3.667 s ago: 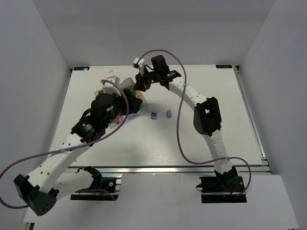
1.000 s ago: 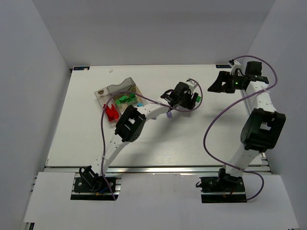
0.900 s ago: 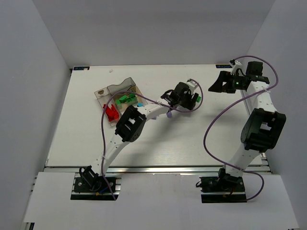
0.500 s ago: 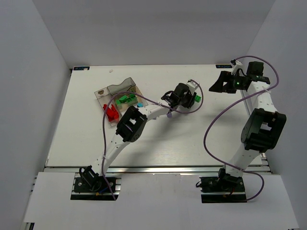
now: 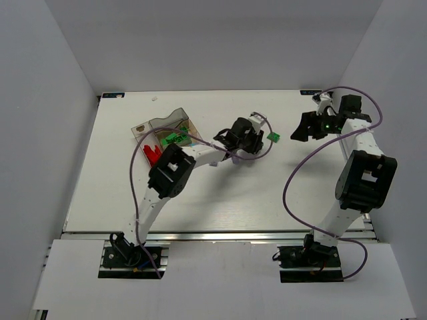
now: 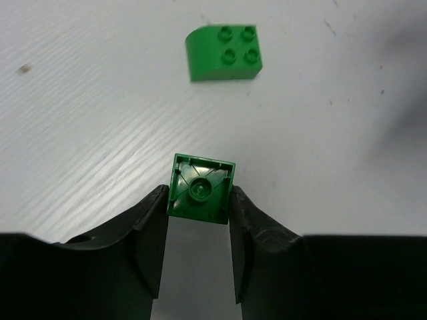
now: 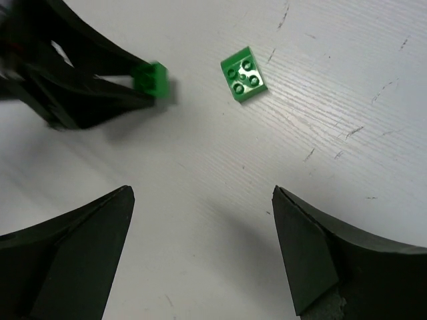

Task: Sort the legos into containers by color

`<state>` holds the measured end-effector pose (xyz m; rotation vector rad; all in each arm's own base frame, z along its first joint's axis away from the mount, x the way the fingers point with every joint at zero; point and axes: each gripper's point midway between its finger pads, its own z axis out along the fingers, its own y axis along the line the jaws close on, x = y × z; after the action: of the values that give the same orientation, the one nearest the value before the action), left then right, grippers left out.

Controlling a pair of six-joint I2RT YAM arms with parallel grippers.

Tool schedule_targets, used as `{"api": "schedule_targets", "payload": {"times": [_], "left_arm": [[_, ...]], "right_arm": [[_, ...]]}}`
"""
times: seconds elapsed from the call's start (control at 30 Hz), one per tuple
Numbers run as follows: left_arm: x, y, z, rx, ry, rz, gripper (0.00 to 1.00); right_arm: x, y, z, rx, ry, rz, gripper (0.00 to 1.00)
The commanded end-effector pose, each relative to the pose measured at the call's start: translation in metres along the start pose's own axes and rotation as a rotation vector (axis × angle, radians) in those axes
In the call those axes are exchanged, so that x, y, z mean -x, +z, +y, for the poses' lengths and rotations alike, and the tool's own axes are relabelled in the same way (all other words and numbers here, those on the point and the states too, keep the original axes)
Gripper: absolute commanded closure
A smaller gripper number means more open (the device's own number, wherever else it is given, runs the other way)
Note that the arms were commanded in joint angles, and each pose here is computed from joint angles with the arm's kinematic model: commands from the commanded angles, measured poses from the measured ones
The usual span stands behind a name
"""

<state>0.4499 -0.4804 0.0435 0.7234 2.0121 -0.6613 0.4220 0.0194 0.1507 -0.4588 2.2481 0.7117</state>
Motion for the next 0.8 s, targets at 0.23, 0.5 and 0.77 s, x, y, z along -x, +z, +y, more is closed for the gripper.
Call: {"api": "schedule_targets", "payload": {"times": [0.23,0.5,0.77], "left_arm": [[0.144,-0.181,0.056,0.135,-0.138,-0.284,0.97],[0.056,-0.266,0.165,0.566,-0.368,-0.039,1.00],[0.007,-0.280,0.221,0.672,-0.542,0.065,1.00]], "right_arm": [[-0.008,0.012,0.012,0.117,-0.325,-0.013,0.11],[-0.011,0.055,0.007,0.063,-0.562,0.114,0.11],[0.009,0.094,0.015,0.055,-0.560,0.162,0.11]]}}
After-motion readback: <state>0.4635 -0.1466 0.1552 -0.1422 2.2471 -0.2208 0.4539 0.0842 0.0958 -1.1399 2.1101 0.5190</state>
